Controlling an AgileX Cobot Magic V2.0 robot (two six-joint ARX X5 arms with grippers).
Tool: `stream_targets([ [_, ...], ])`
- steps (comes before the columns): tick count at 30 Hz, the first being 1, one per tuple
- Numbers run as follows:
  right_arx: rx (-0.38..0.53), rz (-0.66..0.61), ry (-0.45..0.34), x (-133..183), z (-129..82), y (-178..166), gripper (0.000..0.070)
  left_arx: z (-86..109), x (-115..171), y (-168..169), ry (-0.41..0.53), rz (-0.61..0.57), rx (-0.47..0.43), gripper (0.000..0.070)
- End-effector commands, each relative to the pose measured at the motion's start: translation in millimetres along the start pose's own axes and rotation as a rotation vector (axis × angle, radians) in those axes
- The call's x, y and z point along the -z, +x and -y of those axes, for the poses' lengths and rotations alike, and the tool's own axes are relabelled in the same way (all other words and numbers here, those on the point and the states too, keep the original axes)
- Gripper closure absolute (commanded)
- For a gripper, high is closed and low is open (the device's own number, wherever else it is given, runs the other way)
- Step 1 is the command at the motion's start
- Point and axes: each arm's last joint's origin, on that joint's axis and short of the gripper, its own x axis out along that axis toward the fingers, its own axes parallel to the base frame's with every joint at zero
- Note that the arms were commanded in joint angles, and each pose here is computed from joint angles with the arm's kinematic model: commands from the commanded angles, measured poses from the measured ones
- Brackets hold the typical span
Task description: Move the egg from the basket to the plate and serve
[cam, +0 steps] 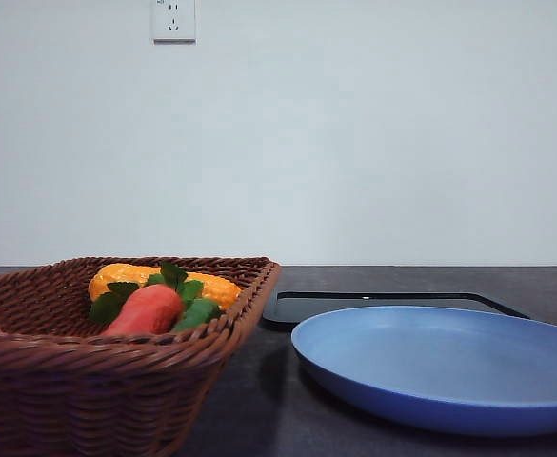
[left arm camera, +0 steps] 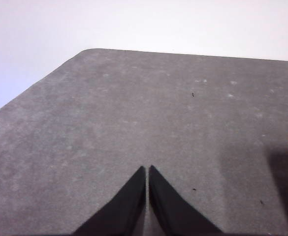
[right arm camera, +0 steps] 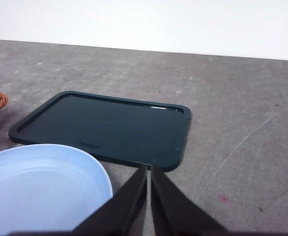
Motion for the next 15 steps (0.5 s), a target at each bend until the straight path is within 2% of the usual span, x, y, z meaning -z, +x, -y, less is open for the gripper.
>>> stream_targets([
  [1,0.001,-0.003,0.009,2.0,0.3,0.5,0.0700,-0.3,9.0,2.4,0.001,-0.028,-0.008,0.0700],
  [5,0.000,0.021,0.031,-0.4,0.2,0.4,0.0700,-0.4,9.1,2.4,0.001,-0.029,-0.008,0.0700],
  [7,-0.002,0.041,0.051,-2.4,0.2,0.4,0.0700,-0.4,9.1,2.4,-0.030,-0.029,-0.008,0.0700],
  [15,-0.011,0.081,0.270,-6.5,0.1,0.1,0.0700,-0.3,8.7,2.3,-0.372,-0.026,-0.012,0.0700],
])
